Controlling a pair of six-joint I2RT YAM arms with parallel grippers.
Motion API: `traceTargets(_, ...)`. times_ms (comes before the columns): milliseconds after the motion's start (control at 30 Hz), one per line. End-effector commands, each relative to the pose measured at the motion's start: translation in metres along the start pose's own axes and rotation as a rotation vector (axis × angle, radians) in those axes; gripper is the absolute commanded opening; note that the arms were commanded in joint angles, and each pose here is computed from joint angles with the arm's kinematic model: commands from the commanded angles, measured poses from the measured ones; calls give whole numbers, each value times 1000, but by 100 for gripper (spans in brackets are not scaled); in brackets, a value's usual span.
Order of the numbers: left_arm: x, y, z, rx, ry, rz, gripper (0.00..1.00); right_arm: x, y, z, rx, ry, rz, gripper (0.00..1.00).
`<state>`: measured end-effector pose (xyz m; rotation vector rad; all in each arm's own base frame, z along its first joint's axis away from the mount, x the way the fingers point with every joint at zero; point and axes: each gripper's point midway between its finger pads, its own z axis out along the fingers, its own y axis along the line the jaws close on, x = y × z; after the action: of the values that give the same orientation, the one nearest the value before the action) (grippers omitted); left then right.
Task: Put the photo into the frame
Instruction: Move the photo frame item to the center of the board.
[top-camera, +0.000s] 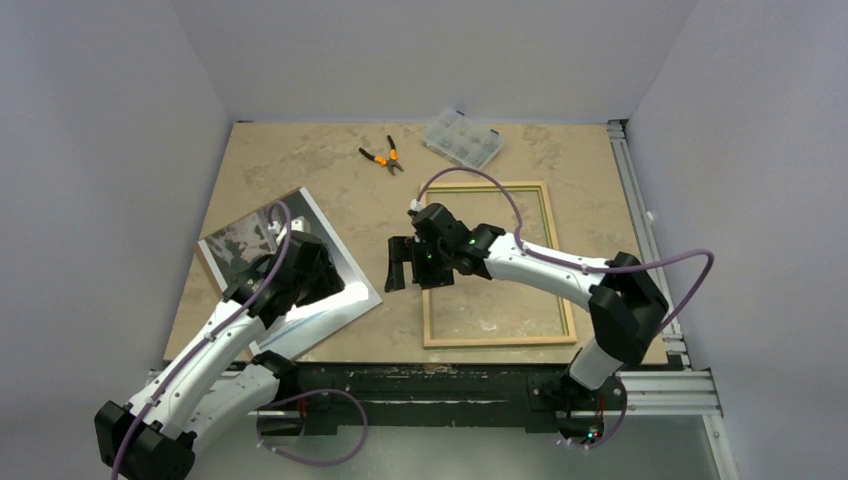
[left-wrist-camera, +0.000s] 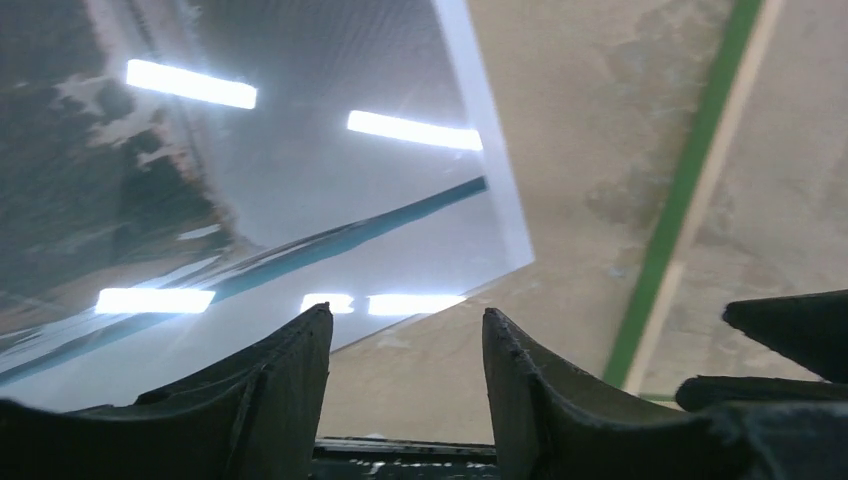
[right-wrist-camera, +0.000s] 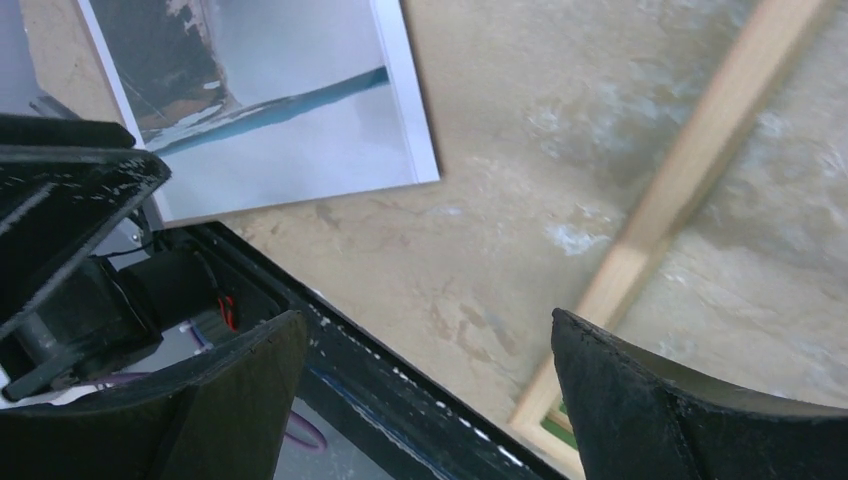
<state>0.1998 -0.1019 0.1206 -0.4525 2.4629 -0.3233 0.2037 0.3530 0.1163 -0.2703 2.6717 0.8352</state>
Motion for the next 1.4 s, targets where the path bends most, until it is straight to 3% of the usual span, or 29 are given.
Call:
traceTargets(0,12,59,-8,-281,45,69,49,-19,40,13,-115,-16,-22,90)
traceTargets(400,42,63,40,-293,240,-6,23,-31,68,70,-199,47,29,85)
traceTargets(633,43,67,48,-307,284,-27,21,-28,75,96,-245,92,59,78)
traceTargets(867,53,68,59,-301,324,-24,21,-26,53,103,-145,81,37,75)
traceTargets(1033,40,54,54,-231,288,-8,25,-26,32,101,-12,52,-21,71)
traceTargets(1100,28,44,42,-177,234,0,31,-24,26,102,35,52,-46,69)
traceTargets(1367,-36,20,-42,-13,-94,-7,60,-22,22,102,146,23,-121,64)
